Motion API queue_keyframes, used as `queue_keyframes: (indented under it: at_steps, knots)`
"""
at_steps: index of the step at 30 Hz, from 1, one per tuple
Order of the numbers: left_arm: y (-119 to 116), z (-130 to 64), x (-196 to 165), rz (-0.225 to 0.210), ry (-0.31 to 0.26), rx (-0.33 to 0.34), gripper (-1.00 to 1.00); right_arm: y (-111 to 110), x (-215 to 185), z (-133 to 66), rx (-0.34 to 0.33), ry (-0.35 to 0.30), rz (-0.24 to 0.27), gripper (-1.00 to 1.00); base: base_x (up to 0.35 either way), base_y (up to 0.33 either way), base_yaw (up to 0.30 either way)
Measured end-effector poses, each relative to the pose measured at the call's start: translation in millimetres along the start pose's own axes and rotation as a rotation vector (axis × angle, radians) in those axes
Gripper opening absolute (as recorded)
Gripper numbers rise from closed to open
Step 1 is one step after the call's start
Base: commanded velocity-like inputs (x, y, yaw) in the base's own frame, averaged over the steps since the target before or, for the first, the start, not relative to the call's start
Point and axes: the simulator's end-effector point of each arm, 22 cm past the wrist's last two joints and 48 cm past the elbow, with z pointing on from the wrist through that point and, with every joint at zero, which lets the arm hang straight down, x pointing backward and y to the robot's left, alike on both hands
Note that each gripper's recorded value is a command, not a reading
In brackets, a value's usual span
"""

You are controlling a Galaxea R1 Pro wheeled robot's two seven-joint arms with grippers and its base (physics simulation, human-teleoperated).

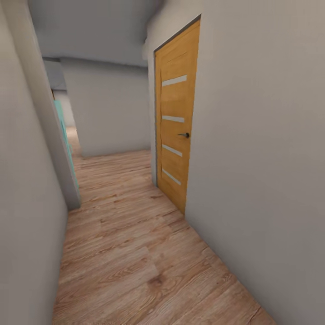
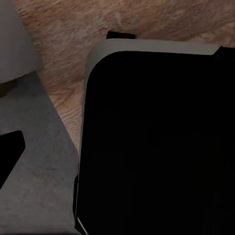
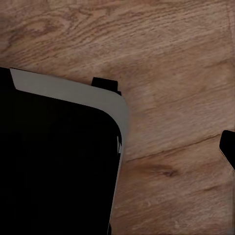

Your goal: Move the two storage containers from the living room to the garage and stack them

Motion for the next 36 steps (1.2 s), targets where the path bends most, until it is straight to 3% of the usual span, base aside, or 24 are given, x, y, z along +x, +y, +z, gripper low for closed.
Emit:
queue_keyframes:
  at_steps: [11,36]
  knots:
    - [-3.4,-0.2,1.3,-0.004,0.003,0.006,1.00,0.6,0.4,-0.2,-0.003,0.001,-0.001,1.00,0.121,-0.058,0.229]
    - [-0.1,-0.3,6.4,-0.011,0.018,-0.003,1.00,1.0,0.1,-0.2,-0.005,0.000,-0.021,1.00,0.295,-0.153,0.006]
